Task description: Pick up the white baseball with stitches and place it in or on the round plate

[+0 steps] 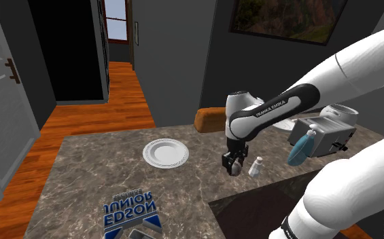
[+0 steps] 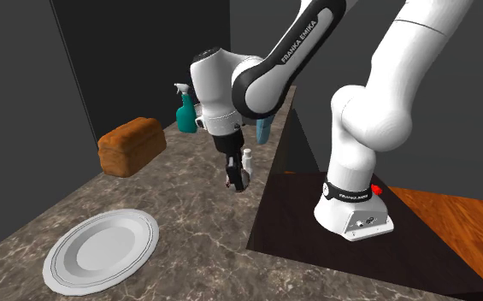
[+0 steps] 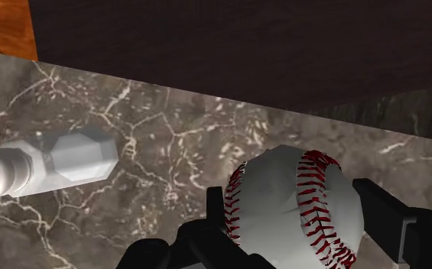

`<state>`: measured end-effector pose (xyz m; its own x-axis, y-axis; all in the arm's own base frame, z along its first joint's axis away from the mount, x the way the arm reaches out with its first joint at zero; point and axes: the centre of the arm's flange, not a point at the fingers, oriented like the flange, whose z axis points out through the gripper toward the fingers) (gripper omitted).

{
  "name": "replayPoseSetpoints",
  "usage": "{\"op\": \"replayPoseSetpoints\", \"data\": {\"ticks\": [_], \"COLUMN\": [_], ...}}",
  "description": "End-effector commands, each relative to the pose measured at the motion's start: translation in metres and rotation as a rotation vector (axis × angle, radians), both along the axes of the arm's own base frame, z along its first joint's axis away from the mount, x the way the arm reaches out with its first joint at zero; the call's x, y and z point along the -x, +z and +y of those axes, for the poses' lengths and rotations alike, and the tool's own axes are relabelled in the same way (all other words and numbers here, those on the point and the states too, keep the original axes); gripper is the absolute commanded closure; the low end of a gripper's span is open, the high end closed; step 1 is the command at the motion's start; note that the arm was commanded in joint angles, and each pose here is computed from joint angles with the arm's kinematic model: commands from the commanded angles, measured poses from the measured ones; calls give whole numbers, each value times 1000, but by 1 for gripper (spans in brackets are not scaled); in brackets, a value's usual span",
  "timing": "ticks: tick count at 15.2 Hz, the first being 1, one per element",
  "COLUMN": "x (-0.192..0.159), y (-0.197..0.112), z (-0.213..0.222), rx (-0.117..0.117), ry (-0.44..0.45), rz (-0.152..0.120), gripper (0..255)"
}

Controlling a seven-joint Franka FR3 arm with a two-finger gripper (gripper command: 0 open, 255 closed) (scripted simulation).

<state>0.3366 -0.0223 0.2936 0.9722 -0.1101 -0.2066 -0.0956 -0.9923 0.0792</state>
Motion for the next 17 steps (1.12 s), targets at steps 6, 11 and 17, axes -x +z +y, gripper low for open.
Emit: {"op": "replayPoseSetpoints", "data": {"ticks": [6, 11, 17], "x": [-26, -87, -161], "y": [26, 27, 29], "z": [10, 34, 63], "rx": [0, 0, 0], "ry": [0, 0, 0], "rz": [1, 1, 1], "gripper": [255, 255, 255]}}
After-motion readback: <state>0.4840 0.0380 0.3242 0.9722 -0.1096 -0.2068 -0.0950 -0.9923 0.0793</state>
